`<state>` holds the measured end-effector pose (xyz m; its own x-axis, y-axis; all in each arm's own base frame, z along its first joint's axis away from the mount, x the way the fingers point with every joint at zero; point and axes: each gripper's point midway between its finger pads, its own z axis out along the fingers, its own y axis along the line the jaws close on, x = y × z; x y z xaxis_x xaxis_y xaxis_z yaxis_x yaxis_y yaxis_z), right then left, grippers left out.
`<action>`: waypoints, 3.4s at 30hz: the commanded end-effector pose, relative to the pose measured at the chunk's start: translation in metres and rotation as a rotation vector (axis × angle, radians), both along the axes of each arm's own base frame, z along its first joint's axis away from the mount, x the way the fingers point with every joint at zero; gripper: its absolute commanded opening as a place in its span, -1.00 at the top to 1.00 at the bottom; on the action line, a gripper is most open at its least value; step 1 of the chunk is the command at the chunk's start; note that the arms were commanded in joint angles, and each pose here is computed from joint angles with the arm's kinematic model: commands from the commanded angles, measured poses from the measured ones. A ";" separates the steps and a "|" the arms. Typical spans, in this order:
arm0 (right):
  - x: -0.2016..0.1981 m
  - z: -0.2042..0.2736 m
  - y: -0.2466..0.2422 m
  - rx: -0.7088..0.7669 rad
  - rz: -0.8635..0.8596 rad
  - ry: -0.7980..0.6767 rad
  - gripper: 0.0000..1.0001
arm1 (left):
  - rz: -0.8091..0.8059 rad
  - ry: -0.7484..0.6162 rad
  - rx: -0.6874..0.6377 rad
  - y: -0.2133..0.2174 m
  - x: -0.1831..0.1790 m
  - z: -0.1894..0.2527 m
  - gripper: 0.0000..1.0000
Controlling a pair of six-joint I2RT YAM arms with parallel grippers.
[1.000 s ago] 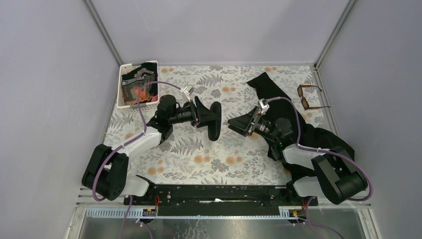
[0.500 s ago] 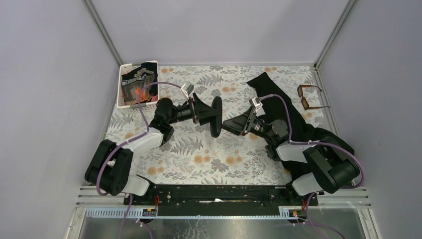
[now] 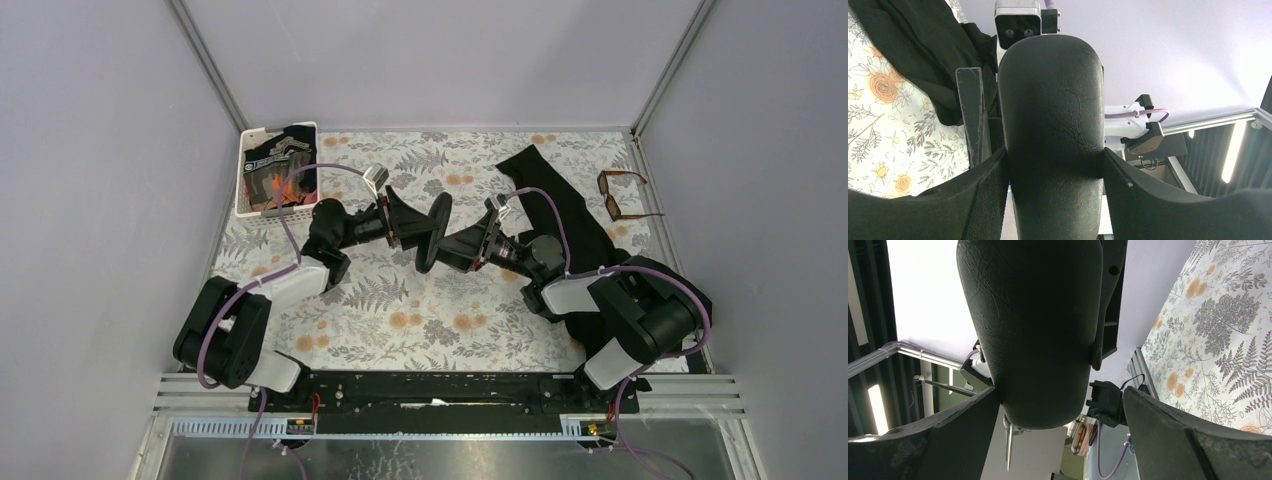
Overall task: Organize the sunglasses
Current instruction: Adjust the sunglasses case, then open the sunglasses case.
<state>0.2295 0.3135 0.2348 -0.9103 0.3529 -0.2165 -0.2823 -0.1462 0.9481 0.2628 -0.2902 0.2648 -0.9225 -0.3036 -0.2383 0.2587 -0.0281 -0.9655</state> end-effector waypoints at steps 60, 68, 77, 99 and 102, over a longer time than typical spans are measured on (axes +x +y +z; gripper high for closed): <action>-0.031 -0.018 -0.017 -0.382 0.127 -0.201 1.00 | 0.035 -0.123 0.211 0.037 -0.030 -0.029 -0.97; -0.034 -0.011 -0.012 -0.318 0.168 -0.195 1.00 | 0.000 -0.185 0.189 0.019 -0.038 -0.020 -0.97; -0.040 -0.008 -0.007 -0.288 0.215 -0.184 1.00 | -0.009 -0.185 0.158 0.010 -0.036 -0.021 -0.97; -0.043 -0.013 -0.006 -0.261 0.238 -0.146 1.00 | -0.022 -0.117 0.176 0.002 -0.028 -0.041 -0.40; -0.043 -0.013 -0.006 -0.268 0.237 -0.149 1.00 | -0.018 -0.103 0.174 0.001 -0.027 -0.042 0.08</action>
<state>0.1910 0.3060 0.2017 -0.9442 0.0585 -0.3241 -0.3199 0.0706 0.9448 0.2335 -0.2858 0.2218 -0.9025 -0.2297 -0.3643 0.3404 0.1376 -0.9301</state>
